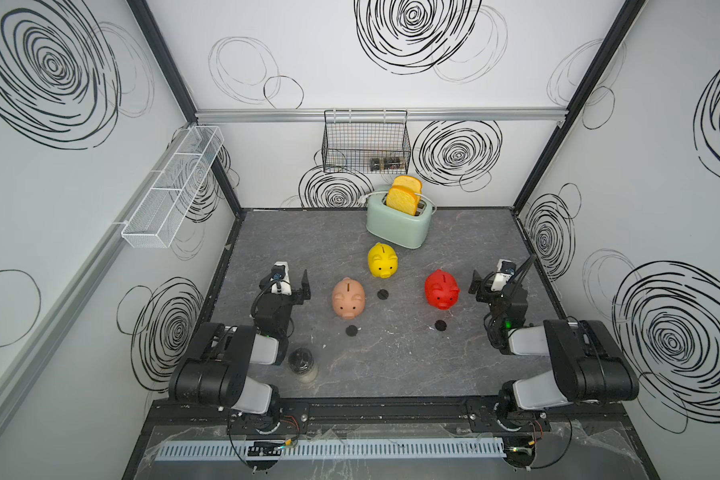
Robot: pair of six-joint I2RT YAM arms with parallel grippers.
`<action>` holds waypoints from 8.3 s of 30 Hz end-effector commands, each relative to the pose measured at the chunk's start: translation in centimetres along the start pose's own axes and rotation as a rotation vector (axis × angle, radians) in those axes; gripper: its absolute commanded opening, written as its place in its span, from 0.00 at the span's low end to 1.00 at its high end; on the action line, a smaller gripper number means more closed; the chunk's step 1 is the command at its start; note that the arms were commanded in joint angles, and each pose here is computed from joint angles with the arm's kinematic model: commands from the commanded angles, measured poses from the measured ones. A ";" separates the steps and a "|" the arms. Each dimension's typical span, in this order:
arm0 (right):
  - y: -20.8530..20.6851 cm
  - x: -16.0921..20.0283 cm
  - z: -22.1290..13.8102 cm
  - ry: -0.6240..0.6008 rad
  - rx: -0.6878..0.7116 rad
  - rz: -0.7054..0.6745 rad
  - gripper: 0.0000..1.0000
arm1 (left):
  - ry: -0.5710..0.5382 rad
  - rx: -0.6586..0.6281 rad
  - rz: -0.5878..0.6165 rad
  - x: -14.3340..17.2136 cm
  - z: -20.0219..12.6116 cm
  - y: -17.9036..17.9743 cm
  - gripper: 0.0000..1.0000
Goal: Close piggy banks
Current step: Move the piggy bank to the center of the board, then turn over the piggy bank at the center of the board.
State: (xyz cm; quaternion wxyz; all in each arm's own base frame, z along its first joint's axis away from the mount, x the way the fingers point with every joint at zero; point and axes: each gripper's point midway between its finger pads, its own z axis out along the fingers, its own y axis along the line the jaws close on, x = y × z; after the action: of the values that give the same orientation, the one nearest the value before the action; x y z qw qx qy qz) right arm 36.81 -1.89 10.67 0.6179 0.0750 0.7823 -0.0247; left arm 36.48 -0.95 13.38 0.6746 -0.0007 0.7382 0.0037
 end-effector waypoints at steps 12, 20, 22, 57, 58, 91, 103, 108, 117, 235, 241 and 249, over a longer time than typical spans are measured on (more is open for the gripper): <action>0.2 -1.3 0.4 -0.039 -0.001 0.001 0.98 | -0.069 0.008 -0.005 -1.8 0.2 0.0 0.96; 0.2 -1.2 0.5 -0.034 -0.011 0.003 0.98 | -0.069 -0.001 -0.001 -1.8 0.1 0.0 0.96; 0.1 -1.2 0.4 -0.037 -0.011 0.004 0.98 | -0.101 -0.064 0.009 -2.2 -0.6 0.3 0.96; -1.3 -14.5 -7.6 -0.160 -0.111 0.511 0.98 | -0.042 0.020 -0.614 -15.5 -7.7 -1.3 0.96; -0.7 -15.0 -7.7 -0.147 -0.136 0.499 0.98 | -0.014 0.037 -0.601 -15.9 -7.9 -1.5 0.96; 30.1 -2.5 -12.1 0.622 -0.877 -0.025 0.85 | 0.483 0.397 -0.442 -7.8 -8.6 -8.0 0.96; 31.6 -0.4 -11.9 0.677 -0.895 -0.017 0.83 | 0.650 0.464 -0.371 -5.0 -8.3 -14.4 0.96; 31.6 0.0 -11.8 0.672 -0.899 -0.014 0.83 | 0.672 0.416 -0.381 -3.9 -7.0 -14.6 0.99; 31.7 0.9 -11.6 0.707 -0.889 -0.013 0.80 | 0.681 0.404 -0.405 -3.5 -5.1 -15.7 0.93; 40.3 5.5 -8.1 0.863 -0.948 -0.011 0.66 | 0.728 0.262 -0.529 2.3 -4.4 -13.1 0.46; 39.6 3.8 -8.5 0.831 -0.952 0.006 0.66 | 0.713 0.270 -0.522 1.1 -4.6 -12.9 0.51; 39.3 3.5 -9.1 0.828 -0.959 0.010 0.66 | 0.727 0.264 -0.496 1.9 -4.2 -12.9 0.51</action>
State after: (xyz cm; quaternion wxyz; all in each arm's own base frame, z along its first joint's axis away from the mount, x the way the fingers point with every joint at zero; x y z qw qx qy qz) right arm 33.67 38.42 10.63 0.2270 -0.2016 0.8828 0.3584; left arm 31.56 -13.99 11.55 0.3407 -0.0949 0.8997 -0.2559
